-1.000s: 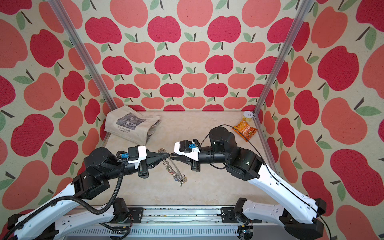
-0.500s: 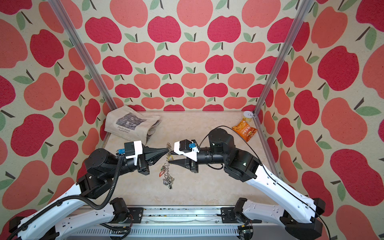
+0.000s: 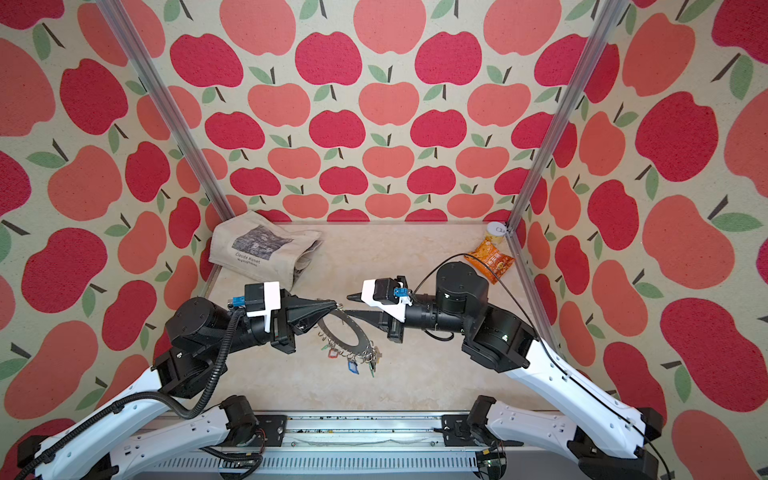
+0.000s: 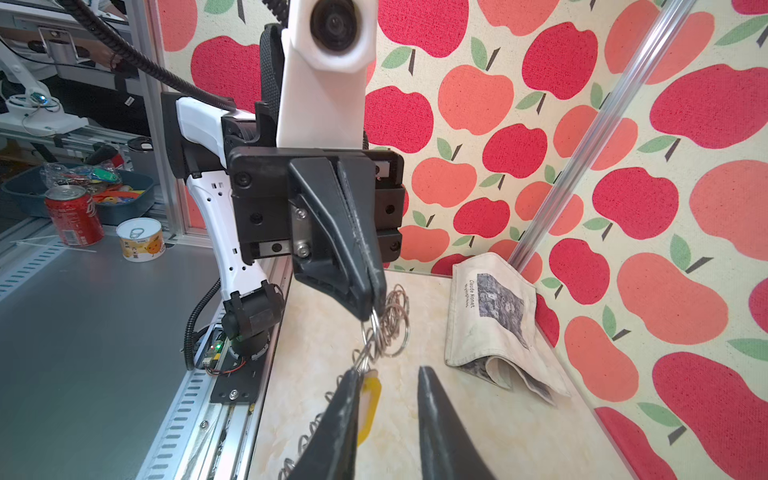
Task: Put the keys on the keyring
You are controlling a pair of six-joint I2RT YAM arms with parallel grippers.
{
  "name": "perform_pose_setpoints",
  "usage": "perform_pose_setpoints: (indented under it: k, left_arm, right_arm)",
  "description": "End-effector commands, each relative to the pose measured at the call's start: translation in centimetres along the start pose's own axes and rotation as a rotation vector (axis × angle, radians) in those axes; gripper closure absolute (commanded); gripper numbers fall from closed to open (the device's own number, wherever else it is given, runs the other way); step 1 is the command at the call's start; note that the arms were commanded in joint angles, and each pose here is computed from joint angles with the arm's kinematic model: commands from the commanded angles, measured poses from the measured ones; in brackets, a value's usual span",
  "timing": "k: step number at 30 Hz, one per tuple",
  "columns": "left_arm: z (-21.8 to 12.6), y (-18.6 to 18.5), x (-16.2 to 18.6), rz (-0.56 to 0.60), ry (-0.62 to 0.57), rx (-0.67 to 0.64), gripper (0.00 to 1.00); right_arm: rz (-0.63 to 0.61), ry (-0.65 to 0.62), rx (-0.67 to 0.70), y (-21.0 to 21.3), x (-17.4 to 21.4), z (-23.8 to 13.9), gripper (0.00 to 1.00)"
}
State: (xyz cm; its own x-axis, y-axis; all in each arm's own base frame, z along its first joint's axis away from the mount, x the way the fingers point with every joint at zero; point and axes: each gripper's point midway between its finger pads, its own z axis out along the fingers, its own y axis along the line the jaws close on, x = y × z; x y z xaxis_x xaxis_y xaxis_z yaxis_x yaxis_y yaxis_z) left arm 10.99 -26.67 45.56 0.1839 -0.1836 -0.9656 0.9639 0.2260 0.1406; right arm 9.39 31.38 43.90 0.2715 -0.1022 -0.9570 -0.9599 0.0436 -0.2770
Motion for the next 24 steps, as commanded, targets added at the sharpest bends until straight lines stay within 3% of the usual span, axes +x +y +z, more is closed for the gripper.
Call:
perform_pose_setpoints:
  k: [1, 17, 24]
  left_arm:
    - [-0.4, -0.5, -2.4, 0.023, -0.087, 0.024, 1.0]
    - [-0.5, -0.6, -2.7, 0.02, -0.093, 0.036, 1.0]
    - [-0.4, -0.7, -2.7, 0.015, -0.096, 0.044, 1.0]
  right_arm:
    - [-0.022, -0.034, 0.028, -0.5, -0.8, -0.1, 0.75]
    - [-0.001, -0.051, -0.078, 1.0, -0.6, 0.7, 0.76]
    - [0.019, -0.058, -0.107, 1.4, -0.4, 1.2, 0.82]
